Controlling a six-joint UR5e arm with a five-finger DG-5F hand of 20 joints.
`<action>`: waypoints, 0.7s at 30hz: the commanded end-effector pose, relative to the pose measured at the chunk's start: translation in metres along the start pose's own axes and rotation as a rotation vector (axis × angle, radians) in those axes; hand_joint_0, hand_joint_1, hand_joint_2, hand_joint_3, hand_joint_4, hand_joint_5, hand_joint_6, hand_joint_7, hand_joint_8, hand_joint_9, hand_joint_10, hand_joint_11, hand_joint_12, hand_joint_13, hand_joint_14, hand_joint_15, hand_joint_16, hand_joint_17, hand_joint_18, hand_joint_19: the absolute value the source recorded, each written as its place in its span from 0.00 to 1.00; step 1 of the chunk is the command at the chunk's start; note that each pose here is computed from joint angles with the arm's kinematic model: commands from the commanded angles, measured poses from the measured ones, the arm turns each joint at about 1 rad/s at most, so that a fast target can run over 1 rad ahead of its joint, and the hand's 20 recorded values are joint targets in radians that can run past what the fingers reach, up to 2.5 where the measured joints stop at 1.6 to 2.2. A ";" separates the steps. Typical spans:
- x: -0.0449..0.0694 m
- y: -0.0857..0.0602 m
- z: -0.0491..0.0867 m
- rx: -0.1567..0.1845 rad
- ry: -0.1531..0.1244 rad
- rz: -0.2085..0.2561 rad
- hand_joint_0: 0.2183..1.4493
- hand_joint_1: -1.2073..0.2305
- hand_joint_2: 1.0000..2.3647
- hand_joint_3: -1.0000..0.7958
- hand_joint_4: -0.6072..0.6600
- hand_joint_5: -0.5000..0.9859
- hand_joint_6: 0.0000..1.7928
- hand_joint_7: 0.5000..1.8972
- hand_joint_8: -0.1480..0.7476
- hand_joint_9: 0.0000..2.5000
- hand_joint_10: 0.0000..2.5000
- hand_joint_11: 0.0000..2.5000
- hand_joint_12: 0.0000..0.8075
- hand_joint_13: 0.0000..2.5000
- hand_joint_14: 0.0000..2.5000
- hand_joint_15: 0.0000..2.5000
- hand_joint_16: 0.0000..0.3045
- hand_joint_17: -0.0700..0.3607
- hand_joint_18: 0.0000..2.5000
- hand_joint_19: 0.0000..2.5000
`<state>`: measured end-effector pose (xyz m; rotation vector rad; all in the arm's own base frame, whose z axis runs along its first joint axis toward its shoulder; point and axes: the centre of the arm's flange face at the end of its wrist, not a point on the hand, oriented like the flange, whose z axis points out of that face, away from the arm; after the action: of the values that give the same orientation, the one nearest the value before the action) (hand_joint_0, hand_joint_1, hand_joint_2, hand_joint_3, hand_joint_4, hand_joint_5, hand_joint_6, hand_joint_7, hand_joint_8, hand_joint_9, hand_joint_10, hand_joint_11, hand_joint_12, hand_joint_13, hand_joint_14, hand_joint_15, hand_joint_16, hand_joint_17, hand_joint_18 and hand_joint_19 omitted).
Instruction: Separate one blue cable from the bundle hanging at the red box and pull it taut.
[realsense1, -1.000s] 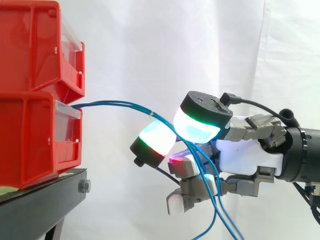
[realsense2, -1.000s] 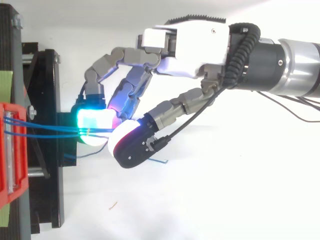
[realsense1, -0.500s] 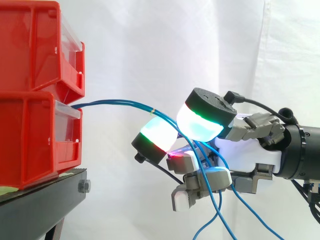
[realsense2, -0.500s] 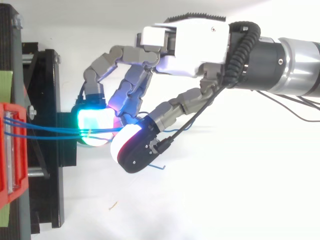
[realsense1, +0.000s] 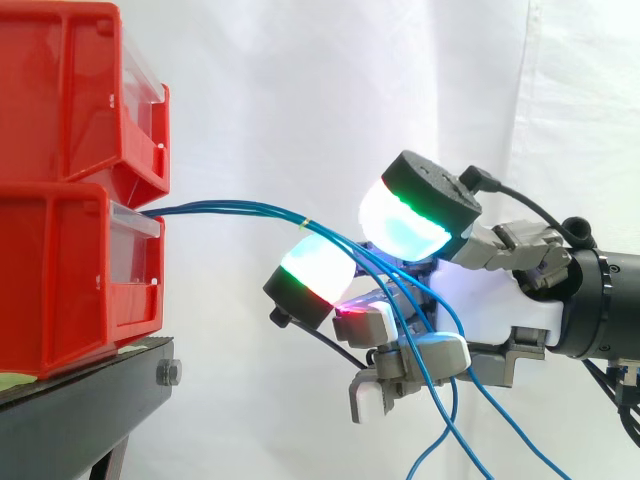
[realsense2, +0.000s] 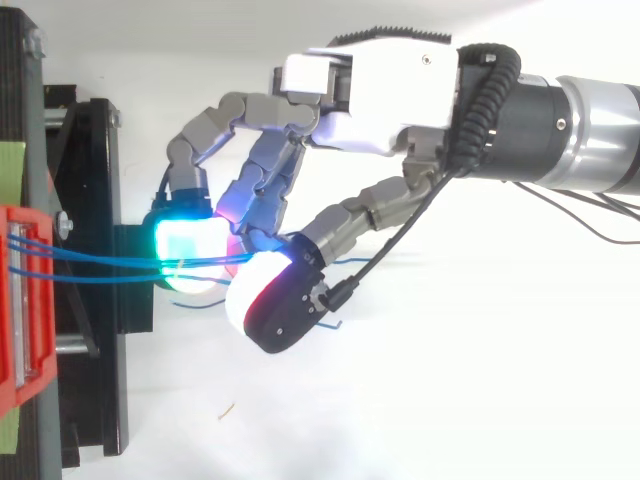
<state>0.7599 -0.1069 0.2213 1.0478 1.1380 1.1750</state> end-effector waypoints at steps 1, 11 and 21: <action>0.000 0.000 0.000 -0.002 -0.001 -0.001 0.23 0.28 0.00 0.28 0.63 0.22 0.47 0.33 0.60 0.42 0.01 0.43 0.51 0.54 0.01 0.55 0.13 0.37 0.39 0.19; 0.000 0.000 0.000 0.001 -0.001 0.000 0.34 0.41 0.00 0.32 0.60 0.22 0.46 0.38 0.56 0.44 0.01 0.44 0.47 0.53 0.01 0.56 0.12 0.36 0.38 0.22; 0.000 0.000 0.000 0.001 -0.001 0.002 0.36 0.32 0.01 0.36 0.62 0.20 0.47 0.36 0.56 0.42 0.01 0.43 0.46 0.54 0.01 0.55 0.13 0.37 0.39 0.22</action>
<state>0.7597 -0.1070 0.2210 1.0505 1.1392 1.1738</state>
